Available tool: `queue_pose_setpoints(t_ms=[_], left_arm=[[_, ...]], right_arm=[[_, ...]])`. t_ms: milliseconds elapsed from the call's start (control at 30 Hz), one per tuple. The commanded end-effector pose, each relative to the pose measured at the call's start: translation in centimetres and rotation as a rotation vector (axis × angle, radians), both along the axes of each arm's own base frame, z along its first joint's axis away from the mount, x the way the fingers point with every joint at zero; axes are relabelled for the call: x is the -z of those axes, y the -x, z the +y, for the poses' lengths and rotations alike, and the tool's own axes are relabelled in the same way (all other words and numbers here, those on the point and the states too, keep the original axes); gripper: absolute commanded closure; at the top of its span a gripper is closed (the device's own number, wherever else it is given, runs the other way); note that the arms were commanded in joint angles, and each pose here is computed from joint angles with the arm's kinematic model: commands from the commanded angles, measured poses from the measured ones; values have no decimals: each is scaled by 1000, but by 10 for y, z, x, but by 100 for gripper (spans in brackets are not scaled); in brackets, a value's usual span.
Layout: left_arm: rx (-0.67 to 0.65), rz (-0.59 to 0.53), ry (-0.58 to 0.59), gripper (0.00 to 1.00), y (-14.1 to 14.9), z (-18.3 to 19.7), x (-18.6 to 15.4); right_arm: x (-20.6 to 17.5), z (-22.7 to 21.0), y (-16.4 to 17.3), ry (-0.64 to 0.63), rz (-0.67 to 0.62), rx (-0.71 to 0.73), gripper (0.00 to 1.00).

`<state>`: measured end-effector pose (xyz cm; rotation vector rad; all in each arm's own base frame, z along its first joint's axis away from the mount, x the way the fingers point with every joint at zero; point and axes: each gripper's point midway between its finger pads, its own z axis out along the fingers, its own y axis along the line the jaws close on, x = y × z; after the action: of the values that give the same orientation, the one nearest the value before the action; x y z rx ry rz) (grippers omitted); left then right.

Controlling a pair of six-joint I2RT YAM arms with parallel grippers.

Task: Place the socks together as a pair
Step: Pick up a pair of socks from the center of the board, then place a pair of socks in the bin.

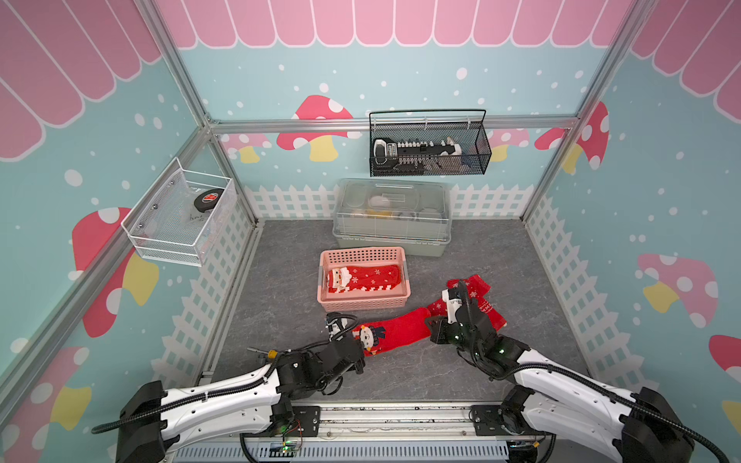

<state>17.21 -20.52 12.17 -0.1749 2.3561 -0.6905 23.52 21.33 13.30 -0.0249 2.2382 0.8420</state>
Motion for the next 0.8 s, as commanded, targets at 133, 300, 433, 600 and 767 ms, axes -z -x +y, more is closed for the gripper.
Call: queue_pose_setpoints(t_ms=[133, 300, 433, 600, 767], left_arm=[[44, -267, -216, 100, -21, 28, -85], [86, -392, -358, 100, -44, 27, -152], [83, -413, -417, 100, -74, 31, -172], [32, -316, -360, 100, -133, 49, -163], [-67, -209, -335, 100, -182, 70, -139]], right_arm=[[-77, 7, -29, -21, -172, 40, 100], [-124, 17, -56, -8, -286, 72, 100], [-146, 28, -87, 12, -327, 111, 100], [-169, 52, -139, -50, -381, 120, 100], [-154, 69, -168, -40, -391, 119, 100]])
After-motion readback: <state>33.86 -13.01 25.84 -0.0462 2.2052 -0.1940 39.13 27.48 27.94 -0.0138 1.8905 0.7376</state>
